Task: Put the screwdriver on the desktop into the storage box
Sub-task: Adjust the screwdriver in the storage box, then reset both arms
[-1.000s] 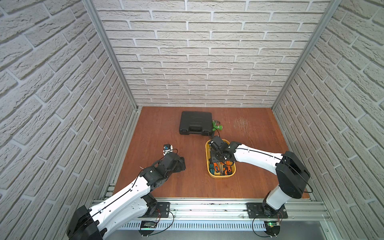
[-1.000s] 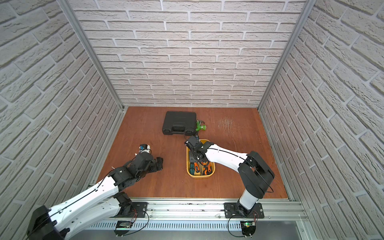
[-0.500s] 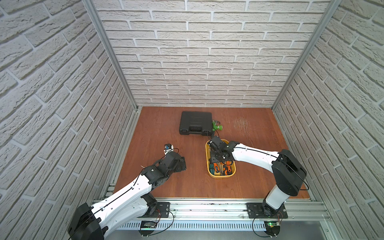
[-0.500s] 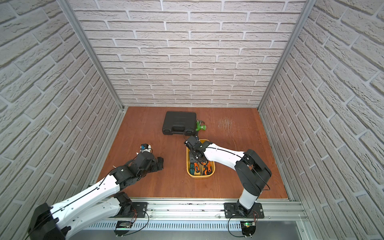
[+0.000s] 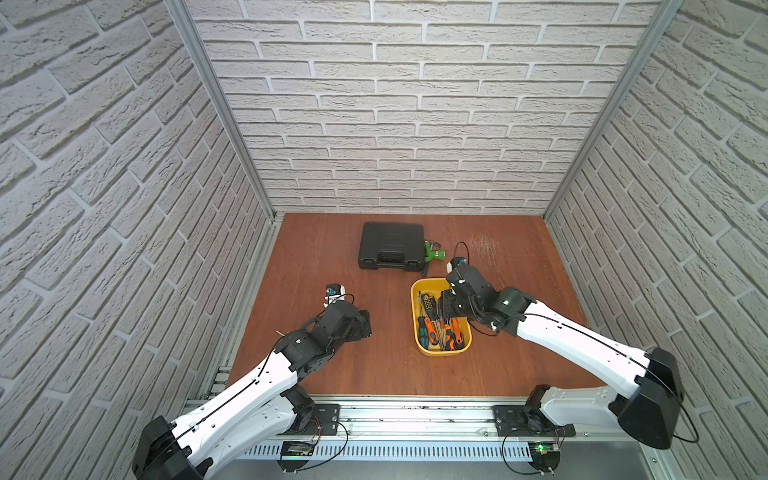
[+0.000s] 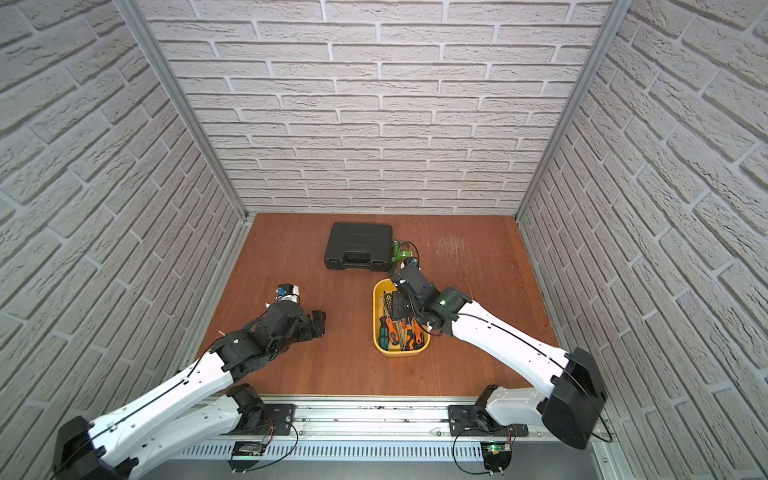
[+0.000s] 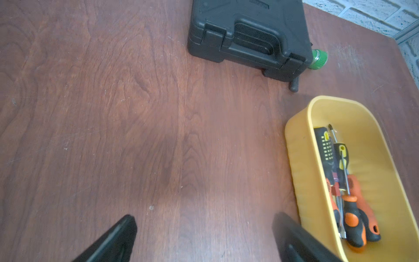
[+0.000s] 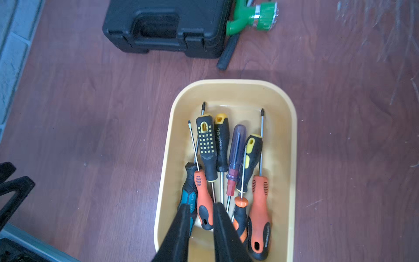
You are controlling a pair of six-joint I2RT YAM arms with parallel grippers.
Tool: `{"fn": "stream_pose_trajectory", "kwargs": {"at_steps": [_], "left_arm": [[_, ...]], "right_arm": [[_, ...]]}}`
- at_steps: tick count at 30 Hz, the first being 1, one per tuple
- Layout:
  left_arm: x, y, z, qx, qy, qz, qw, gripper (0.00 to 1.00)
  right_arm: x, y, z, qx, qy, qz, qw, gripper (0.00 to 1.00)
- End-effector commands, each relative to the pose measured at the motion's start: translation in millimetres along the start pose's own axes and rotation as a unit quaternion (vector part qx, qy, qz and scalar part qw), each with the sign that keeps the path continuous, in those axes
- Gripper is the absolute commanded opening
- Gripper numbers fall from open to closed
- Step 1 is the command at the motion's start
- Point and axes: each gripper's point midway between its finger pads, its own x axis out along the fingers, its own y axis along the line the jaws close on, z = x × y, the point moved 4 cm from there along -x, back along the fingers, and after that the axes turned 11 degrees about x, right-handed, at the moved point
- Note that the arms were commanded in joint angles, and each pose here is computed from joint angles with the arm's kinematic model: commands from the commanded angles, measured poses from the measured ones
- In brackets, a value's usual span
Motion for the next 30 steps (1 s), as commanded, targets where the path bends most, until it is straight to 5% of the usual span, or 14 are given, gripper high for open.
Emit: {"fn": "stream_pose_trajectory", "kwargs": {"at_steps": [1, 8, 12, 17, 22, 27, 30], "left_arm": [[-14, 1, 19, 0.003, -0.032, 0.000, 0.999, 0.99], [-47, 12, 65, 0.019, -0.122, 0.051, 0.991, 0.98], [-57, 25, 87, 0.033, -0.169, 0.118, 0.978, 0.98], [-58, 63, 101, -0.017, -0.243, 0.267, 0.932, 0.98], [-44, 110, 111, -0.062, -0.296, 0.347, 0.888, 0.98], [-19, 178, 109, -0.076, -0.230, 0.430, 0.870, 0.98], [1, 214, 96, -0.080, -0.185, 0.463, 0.863, 0.98]], "right_arm": [[-26, -11, 12, 0.008, -0.064, 0.012, 0.998, 0.30], [-67, -35, 21, 0.034, -0.190, 0.069, 0.979, 0.59], [-63, -64, 13, 0.071, -0.242, 0.042, 0.967, 0.63], [-50, -98, 7, 0.072, -0.313, -0.024, 0.947, 0.82], [-14, -119, 22, 0.019, -0.332, -0.151, 0.931, 0.92], [20, -152, 44, 0.032, -0.322, -0.251, 0.912, 0.97], [26, -182, 52, 0.116, -0.337, -0.262, 0.897, 0.98]]}}
